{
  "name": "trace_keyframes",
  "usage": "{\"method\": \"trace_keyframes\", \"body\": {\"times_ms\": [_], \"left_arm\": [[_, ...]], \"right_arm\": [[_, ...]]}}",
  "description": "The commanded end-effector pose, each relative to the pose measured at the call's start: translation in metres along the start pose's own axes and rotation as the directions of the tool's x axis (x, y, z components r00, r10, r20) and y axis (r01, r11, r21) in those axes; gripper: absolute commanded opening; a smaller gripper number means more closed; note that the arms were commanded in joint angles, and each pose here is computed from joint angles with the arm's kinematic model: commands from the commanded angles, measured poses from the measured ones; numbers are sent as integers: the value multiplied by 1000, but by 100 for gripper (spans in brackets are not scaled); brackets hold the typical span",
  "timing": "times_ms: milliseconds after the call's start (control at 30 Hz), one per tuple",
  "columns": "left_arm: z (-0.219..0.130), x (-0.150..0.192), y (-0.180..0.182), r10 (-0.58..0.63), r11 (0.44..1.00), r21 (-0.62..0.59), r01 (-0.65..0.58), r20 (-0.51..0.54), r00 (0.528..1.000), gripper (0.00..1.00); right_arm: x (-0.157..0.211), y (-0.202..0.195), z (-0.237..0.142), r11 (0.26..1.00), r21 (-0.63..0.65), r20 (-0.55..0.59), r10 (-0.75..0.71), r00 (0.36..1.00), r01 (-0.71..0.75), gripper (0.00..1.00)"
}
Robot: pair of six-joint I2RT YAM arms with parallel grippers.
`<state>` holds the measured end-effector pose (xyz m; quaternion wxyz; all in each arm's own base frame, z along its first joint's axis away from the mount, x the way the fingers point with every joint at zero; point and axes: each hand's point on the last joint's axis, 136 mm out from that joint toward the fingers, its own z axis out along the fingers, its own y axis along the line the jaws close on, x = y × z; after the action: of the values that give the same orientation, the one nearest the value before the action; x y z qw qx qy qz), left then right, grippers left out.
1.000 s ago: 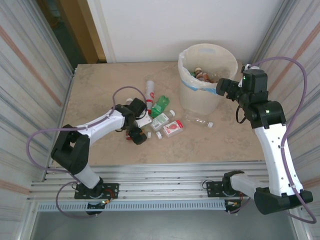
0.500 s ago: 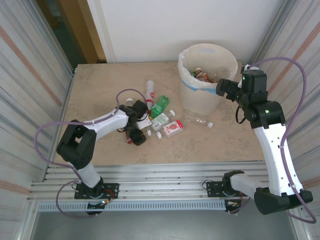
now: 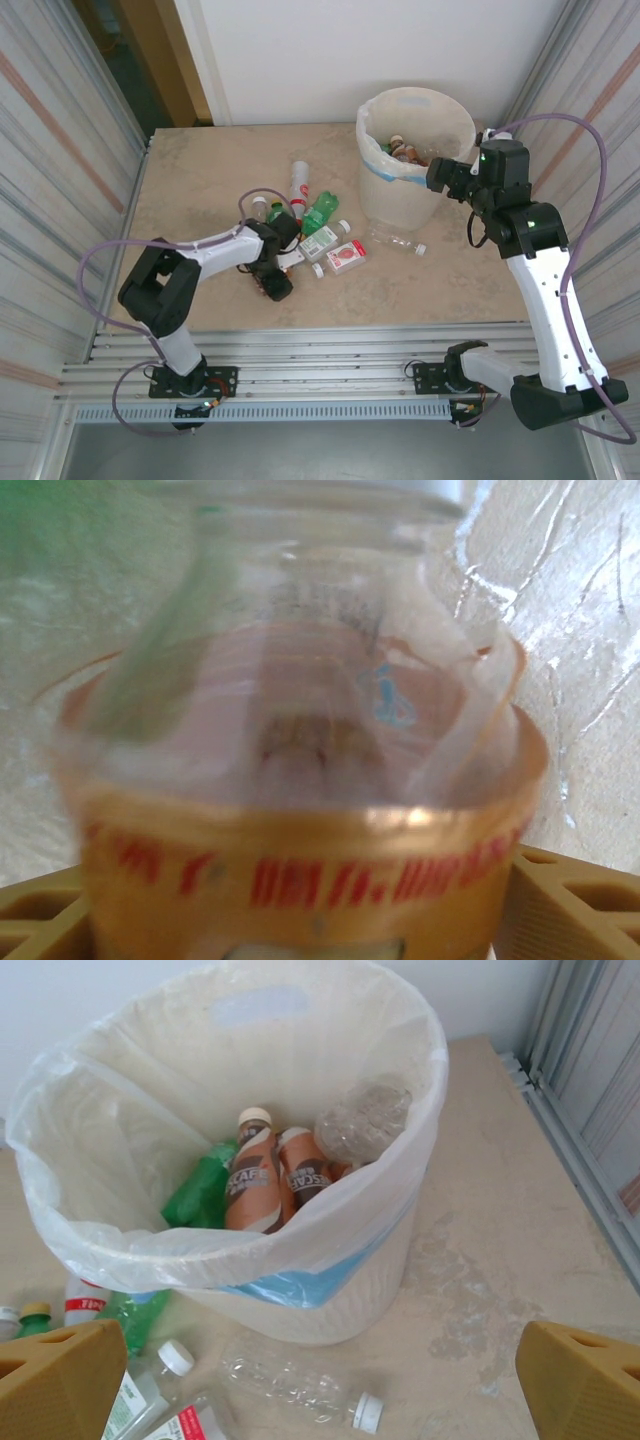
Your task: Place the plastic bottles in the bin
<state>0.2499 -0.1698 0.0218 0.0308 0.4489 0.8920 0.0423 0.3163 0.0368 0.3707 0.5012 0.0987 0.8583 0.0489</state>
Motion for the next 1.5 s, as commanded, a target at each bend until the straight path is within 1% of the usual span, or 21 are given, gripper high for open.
{"method": "trace_keyframes", "body": {"times_ms": [0, 100, 167, 200, 433, 467, 600, 700, 800, 900, 1000, 1100, 1167, 1300, 1400, 1467], "left_arm": [[7, 5, -5, -5, 1000, 2, 5, -41, 999, 72], [5, 4, -6, -6, 1000, 7, 6, -39, 999, 65], [0, 1, -6, -9, 1000, 6, 9, -21, 1000, 63], [-4, -1, -6, -8, 1000, 7, 8, -7, 1000, 60], [-39, -15, -14, 29, 1000, -12, -28, 93, 995, 58], [-46, -17, -15, 35, 999, -15, -33, 112, 993, 55], [-73, -26, -23, 60, 998, -18, -58, 206, 977, 54], [-96, -33, -28, 79, 997, -10, -80, 284, 955, 53], [-123, -39, -29, 86, 996, -19, -85, 371, 925, 52], [-149, -46, -27, 78, 997, -37, -69, 470, 879, 52], [-172, -55, -23, 57, 998, -52, -33, 577, 814, 52], [-196, -69, -21, 17, 999, -37, 11, 689, 724, 51], [-214, -78, -21, -9, 1000, -13, 28, 756, 655, 51], [-239, -92, -17, -55, 997, 20, 68, 824, 563, 51], [-254, -102, -17, -96, 994, 61, 86, 862, 498, 51], [-262, -105, -18, -112, 993, 82, 85, 879, 464, 51]], "right_arm": [[-3, 2, -2, 1000, -3, 26, -15, 1000, 15, 98], [-5, 2, -5, 1000, -1, 31, -19, 999, 19, 98], [-5, 2, -7, 1000, -2, 34, -23, 999, 23, 98], [-5, 3, -8, 1000, -5, 36, -24, 999, 24, 98], [-5, 10, -14, 999, -34, 32, -39, 999, 40, 98], [-5, 13, -15, 998, -43, 28, -43, 999, 44, 98], [-4, 26, -19, 994, -82, 19, -69, 997, 71, 98], [-3, 37, -22, 989, -120, 13, -87, 996, 88, 98], [-1, 46, -24, 984, -146, 13, -105, 994, 105, 98], [0, 59, -27, 974, -199, 18, -110, 994, 112, 98], [0, 74, -30, 959, -257, 25, -117, 993, 120, 98], [2, 88, -31, 945, -301, 26, -125, 992, 127, 98], [5, 101, -31, 930, -343, 20, -133, 991, 131, 98], [12, 131, -30, 883, -451, -1, -145, 989, 129, 98], [19, 161, -32, 821, -558, -17, -155, 988, 119, 98], [22, 179, -35, 769, -630, -27, -164, 986, 111, 98]]}}
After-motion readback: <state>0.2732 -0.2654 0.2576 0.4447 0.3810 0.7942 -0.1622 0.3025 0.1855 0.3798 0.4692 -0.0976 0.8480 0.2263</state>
